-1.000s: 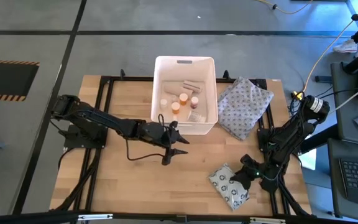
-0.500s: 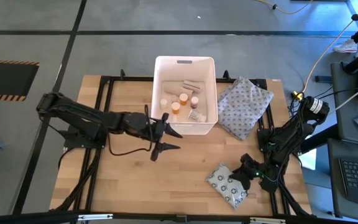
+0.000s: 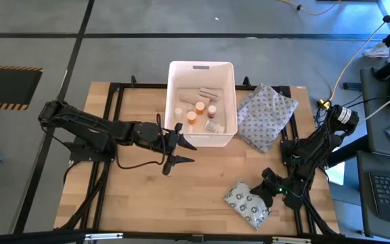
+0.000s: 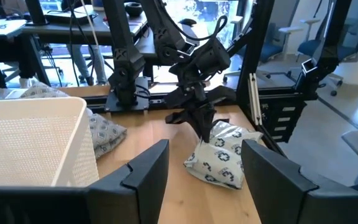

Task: Pick & place medical supplies in basket/bin
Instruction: Put the mailer bag into the white bin

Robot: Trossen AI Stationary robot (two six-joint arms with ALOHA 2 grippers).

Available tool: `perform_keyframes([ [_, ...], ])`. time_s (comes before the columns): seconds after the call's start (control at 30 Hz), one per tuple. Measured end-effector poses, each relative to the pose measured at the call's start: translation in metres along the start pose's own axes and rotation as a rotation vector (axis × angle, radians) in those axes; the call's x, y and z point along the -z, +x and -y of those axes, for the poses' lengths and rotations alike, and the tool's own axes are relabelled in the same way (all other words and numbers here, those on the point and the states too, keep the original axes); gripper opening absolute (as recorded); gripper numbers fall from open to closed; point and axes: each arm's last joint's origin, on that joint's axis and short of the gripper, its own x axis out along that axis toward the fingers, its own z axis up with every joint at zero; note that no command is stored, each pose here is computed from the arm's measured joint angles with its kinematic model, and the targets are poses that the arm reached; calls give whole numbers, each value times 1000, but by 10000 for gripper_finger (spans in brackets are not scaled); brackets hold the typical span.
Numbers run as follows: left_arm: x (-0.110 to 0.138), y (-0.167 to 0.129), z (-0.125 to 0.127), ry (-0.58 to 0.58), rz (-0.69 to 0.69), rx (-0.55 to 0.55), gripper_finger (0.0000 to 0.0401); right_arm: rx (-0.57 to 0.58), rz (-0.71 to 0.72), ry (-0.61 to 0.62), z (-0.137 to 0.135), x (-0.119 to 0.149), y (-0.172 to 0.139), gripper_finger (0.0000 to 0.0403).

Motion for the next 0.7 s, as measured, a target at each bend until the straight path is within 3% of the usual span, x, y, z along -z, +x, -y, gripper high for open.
perform_keyframes([
  [0.47,0,0,0,0,-1,0,194,-80,-10,-60,-12,-3,-5,1],
  [0.7,-6,-8,0,-1,28,-12,194,-179,68,-179,-44,-14,-17,0],
])
